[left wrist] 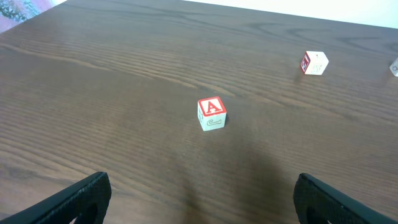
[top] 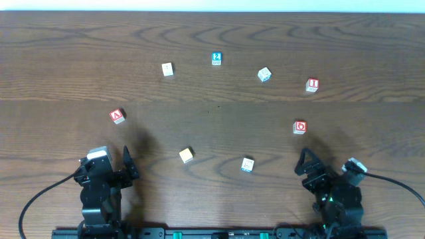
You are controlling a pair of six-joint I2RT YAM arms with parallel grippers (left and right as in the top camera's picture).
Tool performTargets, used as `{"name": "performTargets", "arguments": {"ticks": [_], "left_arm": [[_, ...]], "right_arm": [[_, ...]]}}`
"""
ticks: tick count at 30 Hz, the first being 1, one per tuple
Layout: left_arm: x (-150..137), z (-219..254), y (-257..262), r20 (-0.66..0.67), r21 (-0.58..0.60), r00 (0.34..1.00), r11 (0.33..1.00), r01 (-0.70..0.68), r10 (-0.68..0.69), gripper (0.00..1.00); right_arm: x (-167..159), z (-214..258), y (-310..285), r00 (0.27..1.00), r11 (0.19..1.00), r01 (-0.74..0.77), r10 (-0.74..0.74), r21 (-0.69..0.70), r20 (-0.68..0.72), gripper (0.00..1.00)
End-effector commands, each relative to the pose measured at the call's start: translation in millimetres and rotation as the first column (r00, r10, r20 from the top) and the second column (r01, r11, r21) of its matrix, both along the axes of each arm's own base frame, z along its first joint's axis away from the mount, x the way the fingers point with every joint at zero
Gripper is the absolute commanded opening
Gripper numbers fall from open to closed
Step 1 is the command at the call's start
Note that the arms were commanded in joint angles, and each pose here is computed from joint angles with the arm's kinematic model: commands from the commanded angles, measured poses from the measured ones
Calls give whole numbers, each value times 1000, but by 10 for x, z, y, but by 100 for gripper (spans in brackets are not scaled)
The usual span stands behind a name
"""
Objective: Spell out Ai2
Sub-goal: 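Move right gripper forward over the red I block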
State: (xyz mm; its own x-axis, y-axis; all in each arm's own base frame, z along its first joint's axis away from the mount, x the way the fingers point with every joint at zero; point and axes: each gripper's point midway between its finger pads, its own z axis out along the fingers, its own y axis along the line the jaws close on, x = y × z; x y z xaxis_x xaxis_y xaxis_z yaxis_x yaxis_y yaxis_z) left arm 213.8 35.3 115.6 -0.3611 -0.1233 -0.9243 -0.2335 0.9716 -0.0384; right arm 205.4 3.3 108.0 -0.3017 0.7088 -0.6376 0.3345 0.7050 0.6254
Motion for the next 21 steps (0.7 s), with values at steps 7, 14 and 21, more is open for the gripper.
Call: {"name": "performTargets", "arguments": {"ticks": [7, 14, 21], "left_arm": [[-8, -80, 35, -13, 0, 1000, 1000, -22, 22, 95], [-8, -80, 35, -13, 0, 1000, 1000, -22, 22, 95], [-8, -82, 35, -13, 0, 1000, 1000, -22, 22, 95]], "right_arm": [[220, 373, 139, 977, 982, -123, 145, -145, 154, 99], [502, 403, 255, 972, 960, -199, 219, -199, 85, 99], [1011, 548, 273, 964, 910, -266, 252, -317, -86, 99]]}}
